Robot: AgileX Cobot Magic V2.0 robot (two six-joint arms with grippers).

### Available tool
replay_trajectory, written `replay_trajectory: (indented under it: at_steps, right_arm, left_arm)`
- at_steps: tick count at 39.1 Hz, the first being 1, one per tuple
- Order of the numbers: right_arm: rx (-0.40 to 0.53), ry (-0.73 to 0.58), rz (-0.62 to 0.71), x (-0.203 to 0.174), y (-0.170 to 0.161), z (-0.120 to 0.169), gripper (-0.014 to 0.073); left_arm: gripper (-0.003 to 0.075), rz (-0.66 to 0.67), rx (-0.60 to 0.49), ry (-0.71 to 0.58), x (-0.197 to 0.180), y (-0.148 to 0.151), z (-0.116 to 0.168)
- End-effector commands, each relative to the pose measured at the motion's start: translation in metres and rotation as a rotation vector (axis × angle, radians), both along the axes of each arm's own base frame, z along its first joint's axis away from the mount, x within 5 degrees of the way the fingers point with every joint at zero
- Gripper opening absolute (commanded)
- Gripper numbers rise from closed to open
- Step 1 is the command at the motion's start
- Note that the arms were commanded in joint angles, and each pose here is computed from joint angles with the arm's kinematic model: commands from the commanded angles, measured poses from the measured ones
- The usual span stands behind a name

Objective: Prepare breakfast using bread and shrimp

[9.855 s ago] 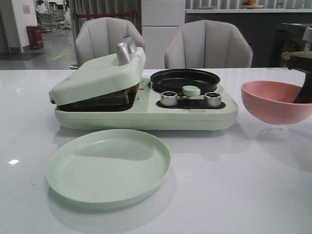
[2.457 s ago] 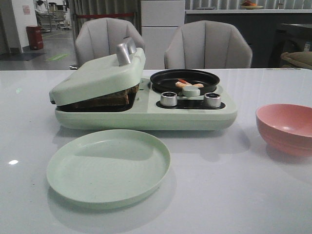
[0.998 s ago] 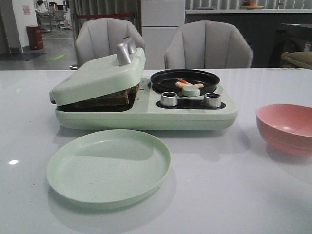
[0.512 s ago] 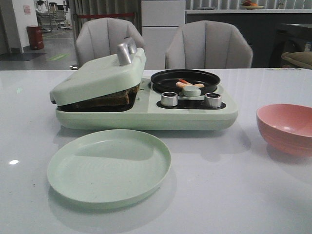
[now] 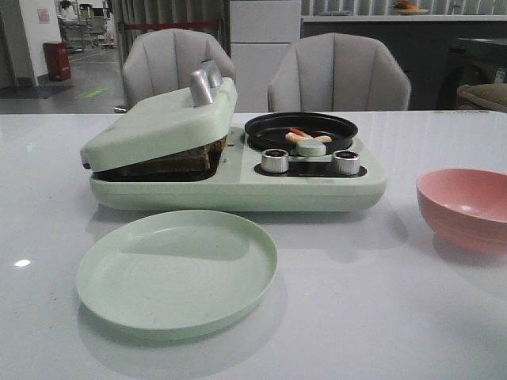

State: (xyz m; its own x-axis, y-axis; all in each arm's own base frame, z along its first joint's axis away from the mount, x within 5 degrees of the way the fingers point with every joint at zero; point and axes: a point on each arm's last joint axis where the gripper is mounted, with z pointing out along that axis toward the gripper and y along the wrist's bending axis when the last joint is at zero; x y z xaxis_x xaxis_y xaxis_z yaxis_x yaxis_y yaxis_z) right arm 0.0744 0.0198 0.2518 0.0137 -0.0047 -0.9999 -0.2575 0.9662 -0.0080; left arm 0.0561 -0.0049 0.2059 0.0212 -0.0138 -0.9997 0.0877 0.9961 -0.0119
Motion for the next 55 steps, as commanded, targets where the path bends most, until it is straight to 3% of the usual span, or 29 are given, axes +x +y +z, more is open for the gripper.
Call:
replay_trajectory:
  at_steps: [1, 48, 55]
  right_arm:
    - [0.021, -0.102, -0.019, 0.0, -0.002, 0.016, 0.0118]
    - [0.021, -0.101, -0.021, 0.0, -0.002, 0.015, 0.0118]
    - [0.017, -0.157, -0.045, -0.011, -0.006, 0.01, 0.0118]
  left_arm:
    - [0.0114, 0.002, -0.003, -0.094, -0.001, 0.0, 0.003]
    - [0.0114, 0.002, -0.003, -0.094, -0.001, 0.0, 0.003]
    - [0.0114, 0.002, -0.003, -0.094, -0.001, 0.0, 0.003]
